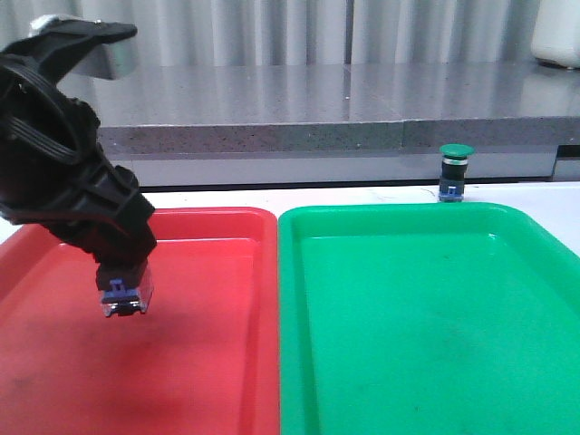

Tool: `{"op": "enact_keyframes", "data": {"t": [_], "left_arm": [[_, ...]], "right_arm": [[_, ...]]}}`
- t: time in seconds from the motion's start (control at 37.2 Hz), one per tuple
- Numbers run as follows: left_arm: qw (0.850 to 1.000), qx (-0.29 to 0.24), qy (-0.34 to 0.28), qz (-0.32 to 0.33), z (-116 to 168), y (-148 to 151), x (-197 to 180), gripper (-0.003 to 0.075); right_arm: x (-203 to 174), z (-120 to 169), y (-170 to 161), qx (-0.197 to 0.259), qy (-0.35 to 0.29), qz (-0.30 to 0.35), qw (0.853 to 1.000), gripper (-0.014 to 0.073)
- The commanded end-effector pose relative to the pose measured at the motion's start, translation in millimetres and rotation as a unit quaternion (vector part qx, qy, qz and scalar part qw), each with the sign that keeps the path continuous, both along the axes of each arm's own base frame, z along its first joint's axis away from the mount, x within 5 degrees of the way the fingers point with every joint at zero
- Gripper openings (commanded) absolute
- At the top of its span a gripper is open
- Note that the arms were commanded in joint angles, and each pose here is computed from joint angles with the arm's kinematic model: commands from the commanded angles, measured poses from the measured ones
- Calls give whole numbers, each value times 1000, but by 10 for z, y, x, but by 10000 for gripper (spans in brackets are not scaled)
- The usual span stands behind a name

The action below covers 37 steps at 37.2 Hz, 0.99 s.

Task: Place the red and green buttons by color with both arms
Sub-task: 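Carry the red button forward and lower it into the red tray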

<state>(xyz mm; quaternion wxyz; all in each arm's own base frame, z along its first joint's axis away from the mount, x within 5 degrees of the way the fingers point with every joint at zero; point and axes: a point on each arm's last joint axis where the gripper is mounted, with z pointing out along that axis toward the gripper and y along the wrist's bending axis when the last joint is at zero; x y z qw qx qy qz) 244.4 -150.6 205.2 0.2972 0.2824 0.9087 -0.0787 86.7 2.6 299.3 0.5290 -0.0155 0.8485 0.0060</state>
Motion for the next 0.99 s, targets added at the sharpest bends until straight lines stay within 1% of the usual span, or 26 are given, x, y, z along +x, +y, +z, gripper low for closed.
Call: {"op": "enact_keyframes", "data": {"t": [0.0,0.21,0.51,0.59,0.67,0.7,0.78,0.83,0.97], "left_arm": [[999,-27,-39,-1,116,-66,67,241],[1000,-16,-22,-1,-5,-85,98,241],[1000,-13,-17,-1,-25,-85,97,248],[1000,-12,-15,-1,-28,-84,95,298],[1000,-12,-16,-1,-27,-84,95,395],[1000,-12,-16,-1,-27,-84,95,437],[1000,-12,-16,-1,-27,-84,95,526],[1000,-11,-13,-1,-30,-82,92,557],[1000,-5,-3,-2,35,-82,90,554]], "right_arm": [[39,153,-5,-6,-46,0,999,469],[39,153,-5,-6,-46,0,999,469],[39,153,-5,-6,-46,0,999,469],[39,153,-5,-6,-46,0,999,469],[39,153,-5,-6,-46,0,999,469],[39,153,-5,-6,-46,0,999,469],[39,153,-5,-6,-46,0,999,469],[39,153,-5,-6,-46,0,999,469],[39,153,-5,-6,-46,0,999,469]]}}
